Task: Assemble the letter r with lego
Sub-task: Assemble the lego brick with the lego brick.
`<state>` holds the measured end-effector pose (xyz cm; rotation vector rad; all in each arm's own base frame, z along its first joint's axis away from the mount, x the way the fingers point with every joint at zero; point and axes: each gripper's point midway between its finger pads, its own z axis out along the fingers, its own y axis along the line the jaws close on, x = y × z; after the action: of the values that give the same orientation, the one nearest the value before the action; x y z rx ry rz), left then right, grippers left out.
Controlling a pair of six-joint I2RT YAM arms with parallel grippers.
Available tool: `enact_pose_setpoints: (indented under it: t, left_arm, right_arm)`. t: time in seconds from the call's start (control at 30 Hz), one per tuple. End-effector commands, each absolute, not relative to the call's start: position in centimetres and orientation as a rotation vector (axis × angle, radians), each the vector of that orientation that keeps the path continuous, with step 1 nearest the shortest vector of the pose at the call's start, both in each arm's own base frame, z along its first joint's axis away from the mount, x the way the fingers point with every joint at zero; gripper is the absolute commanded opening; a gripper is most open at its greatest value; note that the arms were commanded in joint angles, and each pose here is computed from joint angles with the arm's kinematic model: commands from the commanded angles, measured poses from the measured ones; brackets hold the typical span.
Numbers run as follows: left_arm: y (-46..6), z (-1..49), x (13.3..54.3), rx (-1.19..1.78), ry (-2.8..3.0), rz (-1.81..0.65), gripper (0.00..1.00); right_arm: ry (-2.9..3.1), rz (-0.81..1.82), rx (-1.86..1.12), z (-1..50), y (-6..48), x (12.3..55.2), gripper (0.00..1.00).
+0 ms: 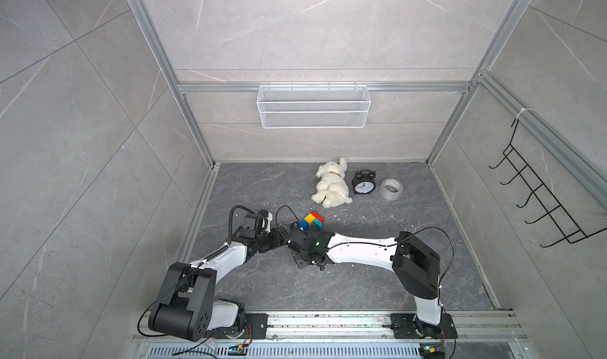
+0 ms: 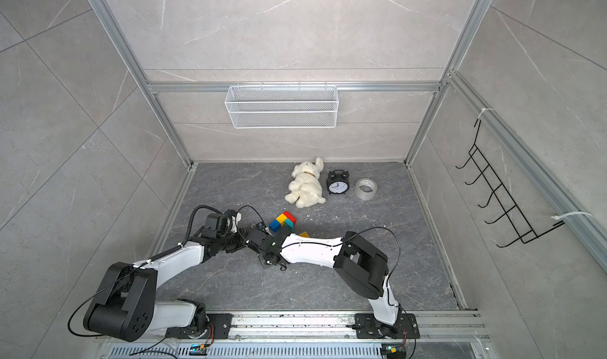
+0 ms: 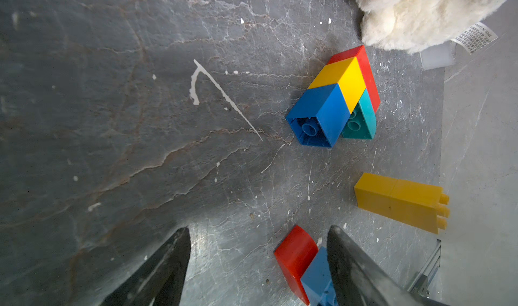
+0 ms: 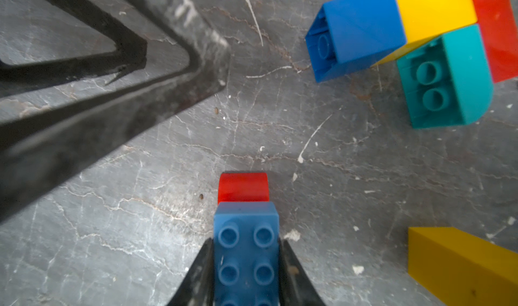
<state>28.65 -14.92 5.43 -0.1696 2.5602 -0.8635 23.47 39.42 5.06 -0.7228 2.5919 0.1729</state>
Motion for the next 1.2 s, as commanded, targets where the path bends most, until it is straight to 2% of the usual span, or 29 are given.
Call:
enact_pose_setpoints:
  t: [0.0,0.63,1.0,1.17]
  left_arm:
    - [-15.6,6.5,29.2,-0.137,2.528,-0.906,0.79]
    - [-15.8,6.3,29.5,-0.129,2.538,-0.906,0.79]
    - [-15.9,6.2,29.6,-0.124,2.540,-0.912,0.79]
    - [-15.8,6.1,29.5,-0.127,2.543,-0.903,0.79]
  right_arm:
    - [2.683,0.077,-0.752,2.9,37.6,22.2,0.28]
    - [2.804,-0.087,-0.789,0.6,33.9,19.5,0.27]
    - [2.891,0.006,-0.817,-2.1,35.4,18.1,0.27]
    - [2.908,-0.031,-0.850,-2.5,35.2,18.0,0.27]
